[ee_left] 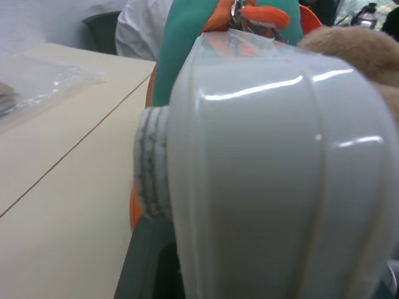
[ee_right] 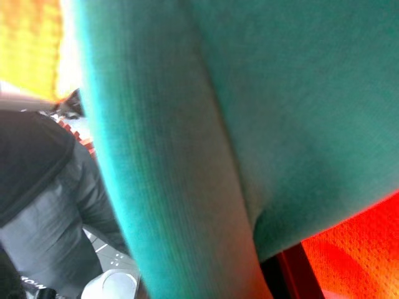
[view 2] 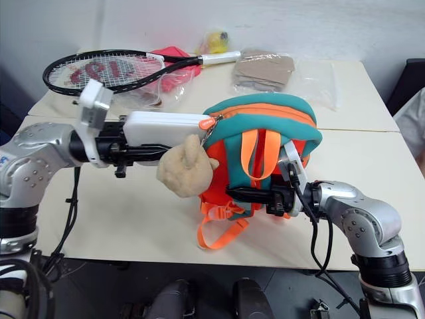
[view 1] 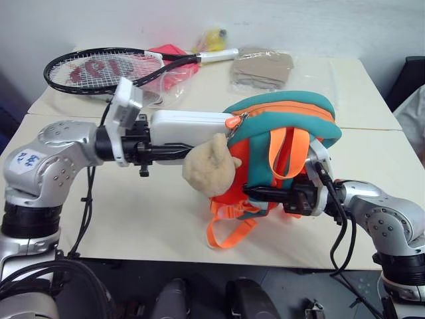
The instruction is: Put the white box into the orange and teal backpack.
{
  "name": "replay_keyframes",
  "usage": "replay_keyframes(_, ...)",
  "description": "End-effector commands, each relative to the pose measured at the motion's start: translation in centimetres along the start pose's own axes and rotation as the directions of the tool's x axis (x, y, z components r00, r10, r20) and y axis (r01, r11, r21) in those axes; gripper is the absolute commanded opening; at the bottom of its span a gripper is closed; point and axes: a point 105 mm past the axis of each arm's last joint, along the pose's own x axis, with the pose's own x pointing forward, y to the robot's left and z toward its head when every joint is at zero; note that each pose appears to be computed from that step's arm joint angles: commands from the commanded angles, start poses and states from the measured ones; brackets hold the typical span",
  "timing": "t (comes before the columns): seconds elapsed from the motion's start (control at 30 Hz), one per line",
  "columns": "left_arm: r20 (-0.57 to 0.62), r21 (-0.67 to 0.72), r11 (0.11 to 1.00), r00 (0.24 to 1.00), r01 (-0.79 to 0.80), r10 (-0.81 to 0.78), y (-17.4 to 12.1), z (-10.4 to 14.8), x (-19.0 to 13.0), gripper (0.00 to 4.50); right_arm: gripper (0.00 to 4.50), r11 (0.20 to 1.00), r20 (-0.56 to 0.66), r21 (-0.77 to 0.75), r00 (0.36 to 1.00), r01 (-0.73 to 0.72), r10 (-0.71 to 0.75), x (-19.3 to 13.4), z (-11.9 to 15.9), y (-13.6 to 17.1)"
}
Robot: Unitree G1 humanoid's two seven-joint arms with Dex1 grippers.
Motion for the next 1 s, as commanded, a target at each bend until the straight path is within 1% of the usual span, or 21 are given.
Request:
replay_keyframes(0.03, -0.058, 0.018, 0.996, 0.994, 0.089, -0.087, -0.3, -0.7, 2.6, 1.22, 0.02, 0.999, -0.021, -0.010, 0.999, -0.032, 0.032, 0.2, -0.3, 0.7)
replay_keyframes(0.07, -0.083, 0.016, 0.996, 0.993, 0.083, -0.082, 0.1, -1.3, 3.3, 1.22, 0.02, 0.999, -0.022, -0.012, 0.999, -0.034, 0.033, 0.2, -0.4, 0.7)
replay_keyframes(0.17, -0.056, 0.008, 1.000, 0.998, 0.025, -0.025, 1.7, -1.9, 6.1, 1.22, 0.02, 0.999, -0.012, -0.021, 0.999, -0.035, 0.035, 0.4, -0.3, 0.7)
replay_keyframes(0.27, -0.019, 0.065, 0.997, 0.999, 0.034, -0.033, 1.7, -1.7, 8.4, 1.22, 0.02, 0.999, -0.004, -0.026, 0.999, -0.035, 0.035, 0.7, -0.5, 0.7)
replay_keyframes(0.33, 0.018, 0.081, 0.996, 0.999, 0.026, -0.027, 1.7, -1.2, 8.8, 1.22, 0.02, 0.999, 0.001, -0.030, 1.000, -0.031, 0.031, 0.8, -0.6, 0.7)
replay_keyframes(0.4, 0.071, 0.059, 0.998, 0.997, 0.032, -0.036, 1.3, -0.3, 7.9, 1.93, 0.00, 0.999, 0.010, -0.035, 1.000, -0.020, 0.021, 0.8, -0.6, 0.6)
replay_keyframes(0.5, 0.097, 0.086, 0.996, 0.995, 0.016, -0.024, 1.1, 0.4, 5.0, 2.76, 0.00, 0.999, 0.022, -0.039, 1.000, -0.003, 0.004, 0.9, -0.8, 0.5)
replay_keyframes(0.57, 0.087, 0.090, 0.996, 0.996, 0.022, -0.029, 0.8, 0.3, 3.0, 3.39, 0.00, 0.999, 0.030, -0.043, 1.000, 0.007, -0.005, 0.9, -0.8, 0.4)
replay_keyframes(0.67, 0.024, 0.198, 0.974, 0.994, -0.110, 0.107, 2.5, 0.4, -1.8, 4.36, 0.00, 0.999, 0.038, -0.045, 0.999, 0.020, -0.019, 0.9, -0.9, 0.3)
replay_keyframes(0.7, -0.013, 0.192, 0.973, 0.991, -0.131, 0.136, 2.5, 0.3, -3.6, 4.46, 0.00, 0.999, 0.038, -0.044, 0.999, 0.023, -0.022, 0.9, -1.0, 0.2)
replay_keyframes(0.73, -0.055, 0.175, 0.978, 0.990, -0.117, 0.128, 2.0, 0.0, -5.0, 4.46, 0.00, 0.999, 0.038, -0.044, 0.999, 0.025, -0.023, 0.9, -1.1, 0.2)
replay_keyframes(0.8, -0.113, 0.130, 0.988, 0.989, -0.082, 0.097, 0.7, -0.5, -6.5, 4.46, 0.00, 0.999, 0.036, -0.043, 0.999, 0.026, -0.024, 0.9, -1.2, 0.2)
replay_keyframes(0.83, -0.134, 0.108, 0.993, 0.989, -0.051, 0.066, -0.2, -0.8, -6.8, 4.46, 0.00, 0.999, 0.034, -0.043, 0.999, 0.026, -0.025, 0.9, -1.2, 0.1)
replay_keyframes(0.9, -0.126, 0.075, 0.997, 0.992, 0.005, 0.004, -2.0, -0.9, -6.4, 4.46, 0.00, 0.999, 0.032, -0.042, 0.999, 0.029, -0.028, 0.8, -1.3, -0.1)
replay_keyframes(1.0, -0.048, 0.093, 0.995, 0.998, 0.038, -0.034, -3.7, -0.4, -4.0, 4.46, 0.00, 0.999, 0.028, -0.040, 0.999, 0.030, -0.029, 0.8, -1.5, -0.3)
